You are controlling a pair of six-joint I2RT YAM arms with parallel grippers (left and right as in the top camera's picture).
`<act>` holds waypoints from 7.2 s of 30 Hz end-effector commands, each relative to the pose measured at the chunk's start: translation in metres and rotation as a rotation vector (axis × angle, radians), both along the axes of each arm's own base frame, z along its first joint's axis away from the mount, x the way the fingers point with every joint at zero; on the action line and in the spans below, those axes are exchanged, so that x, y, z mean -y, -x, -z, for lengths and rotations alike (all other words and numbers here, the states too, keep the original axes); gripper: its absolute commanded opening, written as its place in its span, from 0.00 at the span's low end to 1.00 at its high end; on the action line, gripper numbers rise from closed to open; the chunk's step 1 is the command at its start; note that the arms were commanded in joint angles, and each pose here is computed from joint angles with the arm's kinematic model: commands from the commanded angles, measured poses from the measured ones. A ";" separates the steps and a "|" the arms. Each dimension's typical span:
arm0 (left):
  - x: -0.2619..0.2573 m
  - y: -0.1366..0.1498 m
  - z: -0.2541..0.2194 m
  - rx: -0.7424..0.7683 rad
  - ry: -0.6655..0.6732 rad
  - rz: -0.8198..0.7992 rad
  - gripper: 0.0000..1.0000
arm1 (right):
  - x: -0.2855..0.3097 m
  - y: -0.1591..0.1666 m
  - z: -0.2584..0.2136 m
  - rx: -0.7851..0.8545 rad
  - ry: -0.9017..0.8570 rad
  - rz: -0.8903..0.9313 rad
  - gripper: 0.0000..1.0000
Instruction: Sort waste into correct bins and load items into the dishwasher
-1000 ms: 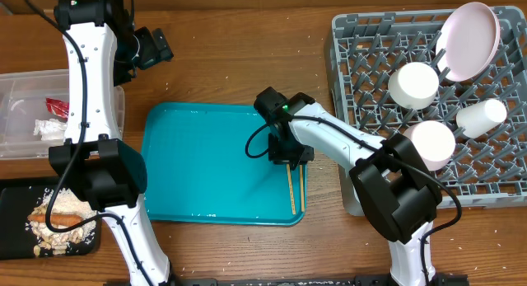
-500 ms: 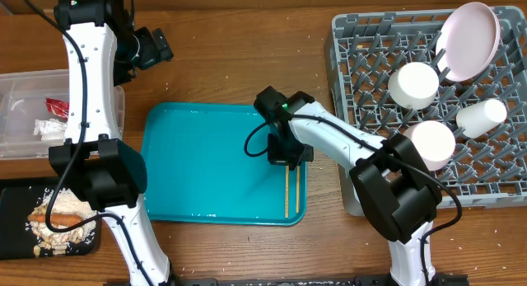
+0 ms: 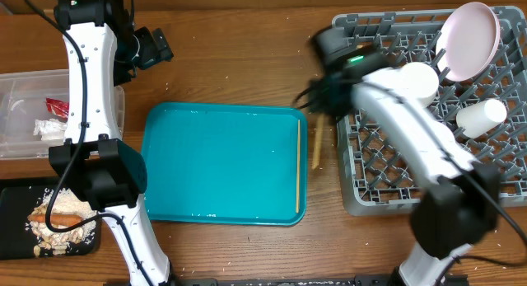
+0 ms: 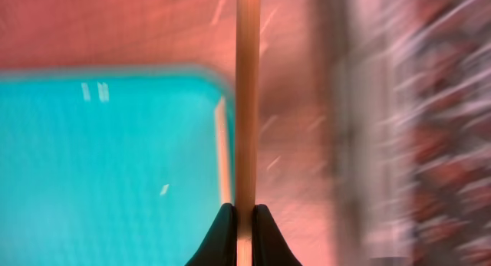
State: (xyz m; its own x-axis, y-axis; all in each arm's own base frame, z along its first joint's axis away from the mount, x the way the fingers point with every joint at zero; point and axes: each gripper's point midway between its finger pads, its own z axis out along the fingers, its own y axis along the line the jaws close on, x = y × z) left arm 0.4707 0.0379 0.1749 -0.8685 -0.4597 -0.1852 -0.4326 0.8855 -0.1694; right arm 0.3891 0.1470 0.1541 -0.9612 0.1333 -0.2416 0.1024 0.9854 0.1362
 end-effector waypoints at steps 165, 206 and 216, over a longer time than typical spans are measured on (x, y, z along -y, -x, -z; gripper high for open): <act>0.003 0.000 0.000 -0.001 0.008 -0.001 1.00 | 0.086 0.161 -0.080 0.309 -0.017 0.183 1.00; 0.003 0.000 0.000 0.000 0.008 0.000 1.00 | 0.102 0.140 -0.074 1.226 -0.105 -0.077 1.00; 0.003 0.000 0.000 -0.001 0.008 -0.001 1.00 | 0.114 0.143 -0.061 1.451 -0.079 -0.040 1.00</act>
State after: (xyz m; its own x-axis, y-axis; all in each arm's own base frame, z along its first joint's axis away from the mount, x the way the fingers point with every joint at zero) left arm 0.4708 0.0379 0.1749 -0.8685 -0.4597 -0.1855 -0.4325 0.8855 -0.1696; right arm 0.2475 0.0332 0.2210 0.0789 0.1784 -0.9808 -0.1889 0.9687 0.1610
